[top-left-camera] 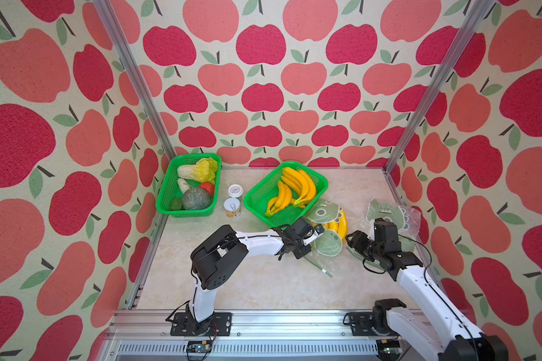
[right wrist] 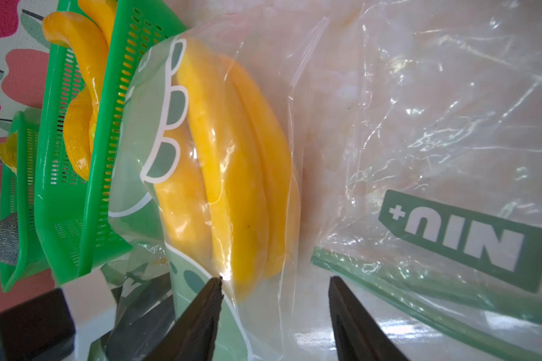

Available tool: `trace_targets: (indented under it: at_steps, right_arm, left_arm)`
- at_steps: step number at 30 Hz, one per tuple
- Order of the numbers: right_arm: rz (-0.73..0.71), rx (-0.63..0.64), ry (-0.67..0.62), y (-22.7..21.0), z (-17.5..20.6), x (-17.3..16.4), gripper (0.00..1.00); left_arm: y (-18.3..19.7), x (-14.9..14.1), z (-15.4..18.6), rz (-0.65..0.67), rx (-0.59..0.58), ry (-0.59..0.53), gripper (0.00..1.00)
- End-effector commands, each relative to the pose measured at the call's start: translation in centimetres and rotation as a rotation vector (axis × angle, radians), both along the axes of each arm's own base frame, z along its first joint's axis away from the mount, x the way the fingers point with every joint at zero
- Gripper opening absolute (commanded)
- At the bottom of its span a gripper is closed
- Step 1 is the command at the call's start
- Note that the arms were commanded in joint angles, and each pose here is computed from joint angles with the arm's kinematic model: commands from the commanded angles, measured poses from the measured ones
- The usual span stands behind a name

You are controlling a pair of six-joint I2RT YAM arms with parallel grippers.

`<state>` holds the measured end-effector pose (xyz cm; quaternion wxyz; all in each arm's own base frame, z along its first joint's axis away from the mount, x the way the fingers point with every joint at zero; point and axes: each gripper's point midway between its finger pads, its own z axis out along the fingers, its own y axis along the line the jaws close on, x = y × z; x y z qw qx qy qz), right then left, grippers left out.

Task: Open the zip-top bag and take out the banana
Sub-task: Pick up the banana from the zipper food storage bag.

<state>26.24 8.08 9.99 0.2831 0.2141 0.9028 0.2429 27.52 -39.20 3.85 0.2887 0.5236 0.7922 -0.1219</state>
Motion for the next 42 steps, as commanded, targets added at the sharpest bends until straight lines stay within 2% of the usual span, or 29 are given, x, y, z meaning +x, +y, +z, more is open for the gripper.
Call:
trace_targets:
  at_steps: [1, 4, 8, 11, 19, 25, 28, 33, 36, 38, 42]
  right_arm:
    - [0.016, 0.115, -0.015, 0.8, 0.3, 1.1, 0.60]
    - [-0.005, 0.183, -0.082, -0.1, 2.0, 3.1, 0.63]
    - [-0.040, 0.187, -0.142, -2.3, 3.9, 6.3, 0.74]
    - [-0.081, 0.204, -0.116, -3.8, 3.2, 8.4, 0.76]
    - [-0.106, 0.277, -0.054, -4.2, 0.5, 12.1, 0.76]
    - [-0.024, 0.300, -0.025, -1.0, -0.4, 12.8, 0.76]
    - [-0.012, 0.331, -0.013, -0.1, -1.0, 13.1, 0.67]
    - [-0.044, 0.283, -0.032, -0.9, -0.9, 13.5, 0.27]
    - [-0.063, 0.237, -0.053, -1.6, -0.2, 13.6, 0.06]
    - [-0.075, 0.207, -0.072, -2.1, 0.4, 13.5, 0.00]
    - [-0.102, 0.134, -0.127, -3.2, 2.1, 13.2, 0.00]
  left_arm:
    - [-0.8, -0.5, 2.5, -0.017, -0.063, -0.029, 0.16]
    - [-1.5, -1.3, 3.4, -0.040, -0.090, -0.043, 0.14]
    - [-2.0, -2.2, 3.8, -0.054, -0.119, -0.051, 0.14]
    - [-1.7, -2.6, 3.2, -0.051, -0.113, -0.041, 0.13]
    - [-1.1, -3.0, 1.8, -0.042, -0.088, -0.025, 0.12]
    - [-1.4, -2.9, 1.6, -0.049, -0.088, -0.023, 0.11]
    - [-1.7, -2.8, 1.7, -0.051, -0.094, -0.022, 0.11]
    - [-1.8, -2.9, 2.3, -0.054, -0.110, -0.026, 0.10]
    - [-1.6, -2.9, 2.6, -0.052, -0.115, -0.031, 0.10]
    - [-1.6, -2.9, 3.0, -0.050, -0.122, -0.034, 0.10]
    - [-1.8, -3.0, 3.9, -0.045, -0.136, -0.028, 0.08]
